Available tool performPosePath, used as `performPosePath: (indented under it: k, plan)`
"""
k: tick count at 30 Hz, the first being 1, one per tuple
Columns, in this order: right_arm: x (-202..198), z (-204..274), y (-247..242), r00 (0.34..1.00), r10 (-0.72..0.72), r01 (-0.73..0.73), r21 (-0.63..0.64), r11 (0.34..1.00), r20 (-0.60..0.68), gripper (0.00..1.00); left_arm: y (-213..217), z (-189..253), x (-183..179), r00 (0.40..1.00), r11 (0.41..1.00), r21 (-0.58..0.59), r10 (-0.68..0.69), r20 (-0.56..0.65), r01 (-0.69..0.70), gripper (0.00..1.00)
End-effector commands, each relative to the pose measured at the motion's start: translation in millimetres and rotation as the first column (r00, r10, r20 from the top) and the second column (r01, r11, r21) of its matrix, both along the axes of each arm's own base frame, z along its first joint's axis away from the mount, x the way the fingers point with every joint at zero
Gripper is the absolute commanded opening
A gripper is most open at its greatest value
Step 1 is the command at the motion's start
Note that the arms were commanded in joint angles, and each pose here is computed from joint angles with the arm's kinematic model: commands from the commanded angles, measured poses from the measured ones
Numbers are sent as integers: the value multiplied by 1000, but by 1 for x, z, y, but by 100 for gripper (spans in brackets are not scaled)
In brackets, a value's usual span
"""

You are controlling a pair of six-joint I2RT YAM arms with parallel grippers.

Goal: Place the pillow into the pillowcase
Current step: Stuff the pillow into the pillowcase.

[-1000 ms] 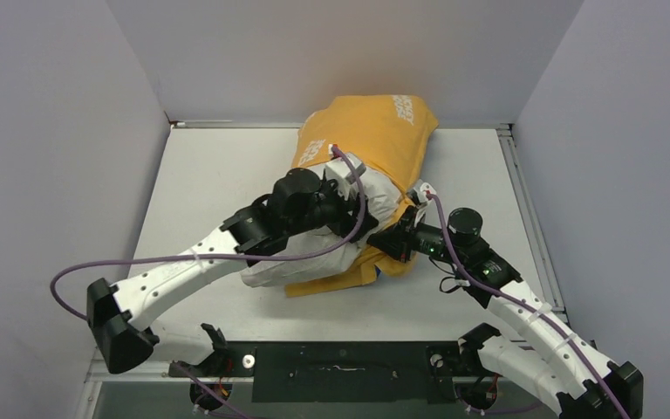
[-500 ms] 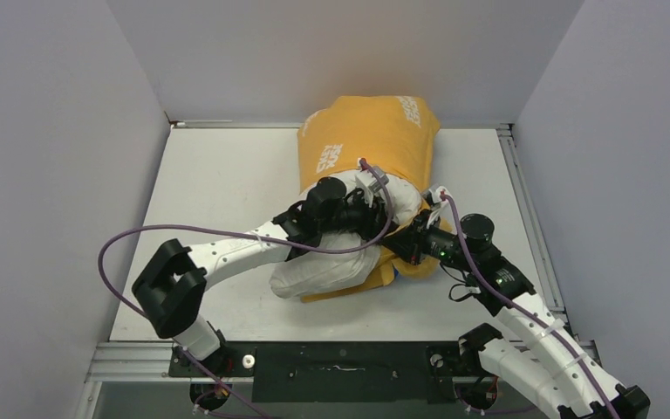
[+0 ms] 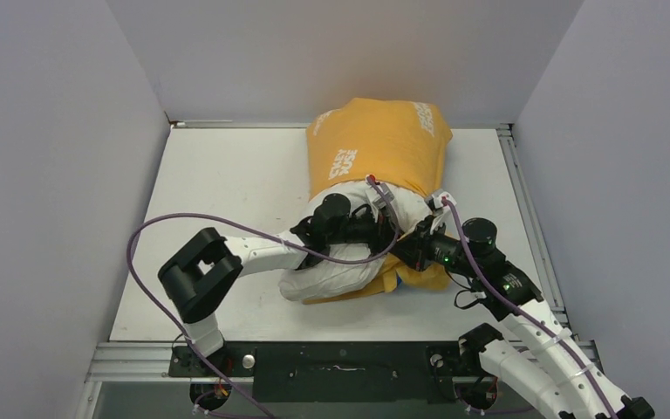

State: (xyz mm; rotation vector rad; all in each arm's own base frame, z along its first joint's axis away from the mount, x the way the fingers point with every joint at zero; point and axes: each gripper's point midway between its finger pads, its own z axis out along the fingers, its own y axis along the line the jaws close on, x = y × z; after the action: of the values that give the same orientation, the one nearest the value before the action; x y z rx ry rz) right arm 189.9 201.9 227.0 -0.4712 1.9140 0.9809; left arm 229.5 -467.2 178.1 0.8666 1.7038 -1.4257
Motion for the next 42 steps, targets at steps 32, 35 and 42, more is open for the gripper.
performPosePath:
  k: [32, 35, 42]
  plan:
    - [35, 69, 4, 946, -105, 68, 129, 989, 306, 6, 240, -27, -87, 842, 653, 668, 535, -73, -357, 80]
    - [31, 66, 9, 954, -65, 29, 123, 992, 294, 6, 186, 2, -73, 908, 829, 448, 411, -86, -333, 46]
    - [-5, 75, 28, 945, 144, -192, 142, 971, 294, 5, 112, 152, -14, 887, 898, -117, 437, 148, -423, 0]
